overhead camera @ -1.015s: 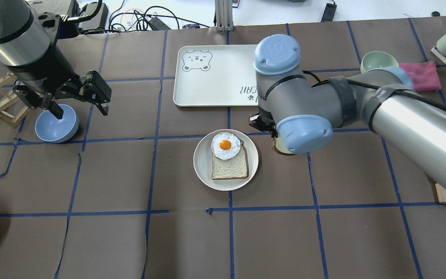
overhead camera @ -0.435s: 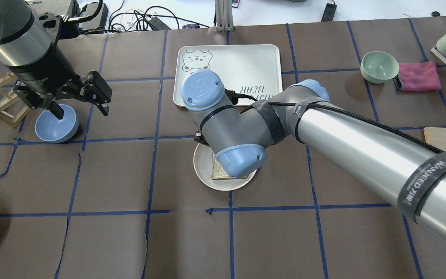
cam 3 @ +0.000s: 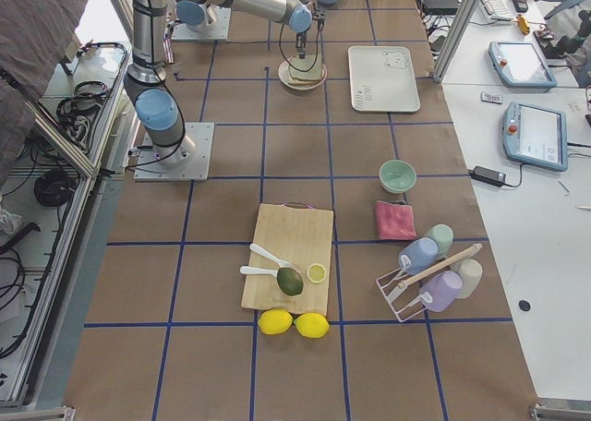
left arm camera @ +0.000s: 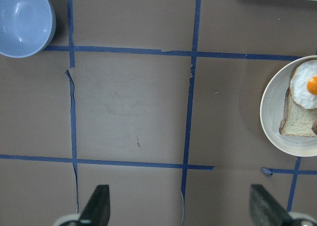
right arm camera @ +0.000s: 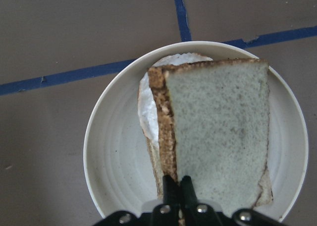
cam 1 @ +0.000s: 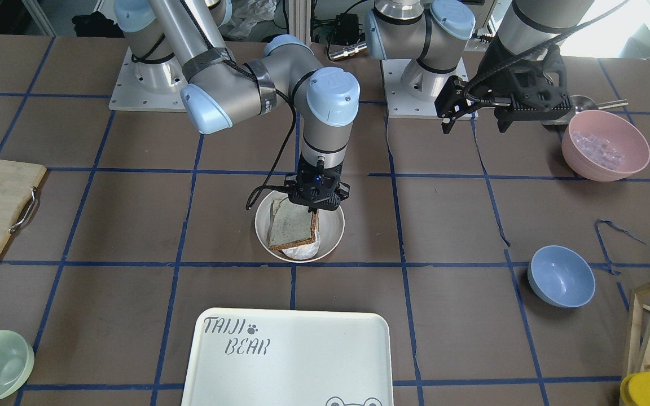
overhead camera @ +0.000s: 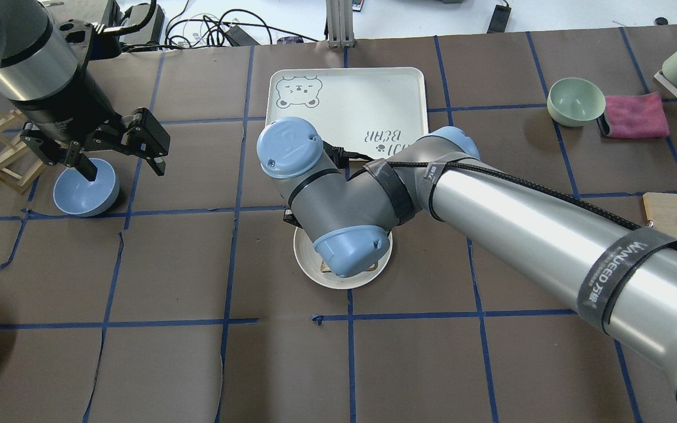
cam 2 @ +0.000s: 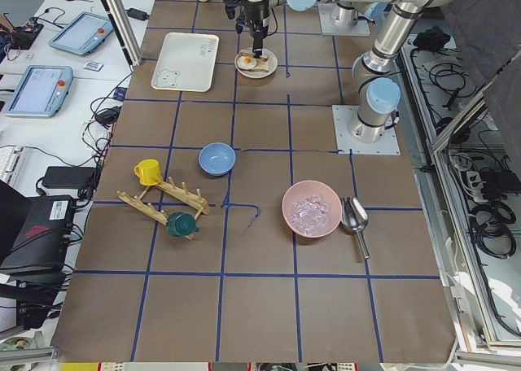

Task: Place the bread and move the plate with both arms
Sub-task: 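Lower the bread onto the egg and open the right gripper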

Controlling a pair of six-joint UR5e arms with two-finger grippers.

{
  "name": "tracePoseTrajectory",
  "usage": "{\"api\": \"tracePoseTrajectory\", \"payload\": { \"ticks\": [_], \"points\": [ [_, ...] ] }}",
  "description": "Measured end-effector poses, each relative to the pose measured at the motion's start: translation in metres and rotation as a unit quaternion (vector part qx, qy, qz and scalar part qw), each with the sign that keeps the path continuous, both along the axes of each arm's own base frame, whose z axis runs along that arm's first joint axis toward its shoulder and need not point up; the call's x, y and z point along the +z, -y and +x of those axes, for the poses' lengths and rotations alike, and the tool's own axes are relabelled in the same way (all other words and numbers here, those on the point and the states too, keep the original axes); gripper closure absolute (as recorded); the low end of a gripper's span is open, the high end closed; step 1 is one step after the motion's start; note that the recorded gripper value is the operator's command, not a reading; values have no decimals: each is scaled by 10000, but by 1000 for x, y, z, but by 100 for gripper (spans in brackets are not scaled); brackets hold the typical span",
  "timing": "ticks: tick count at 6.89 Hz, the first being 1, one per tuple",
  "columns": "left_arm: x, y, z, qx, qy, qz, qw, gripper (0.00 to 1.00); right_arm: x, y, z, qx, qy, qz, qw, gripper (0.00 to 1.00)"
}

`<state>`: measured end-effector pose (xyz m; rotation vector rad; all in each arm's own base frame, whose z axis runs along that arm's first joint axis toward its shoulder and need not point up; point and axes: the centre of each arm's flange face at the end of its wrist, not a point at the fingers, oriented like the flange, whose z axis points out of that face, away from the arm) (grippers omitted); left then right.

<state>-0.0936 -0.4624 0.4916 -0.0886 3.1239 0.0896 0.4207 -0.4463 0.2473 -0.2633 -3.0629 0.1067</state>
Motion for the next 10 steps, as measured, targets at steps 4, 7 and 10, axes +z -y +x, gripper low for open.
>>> {"api": "tracePoseTrajectory", "payload": {
  "ticks": [4,7,10],
  "points": [
    [-2,1,2,-9,102,46,9999,0,-12,-7,-4,28,-74,141,9999,32],
    [-5,4,5,-18,248,91,9996,0,3,-3,0,124,294,29,9995,0],
    [-12,8,6,-12,294,174,9994,0,77,47,-65,480,555,-187,9971,0]
  ]
}}
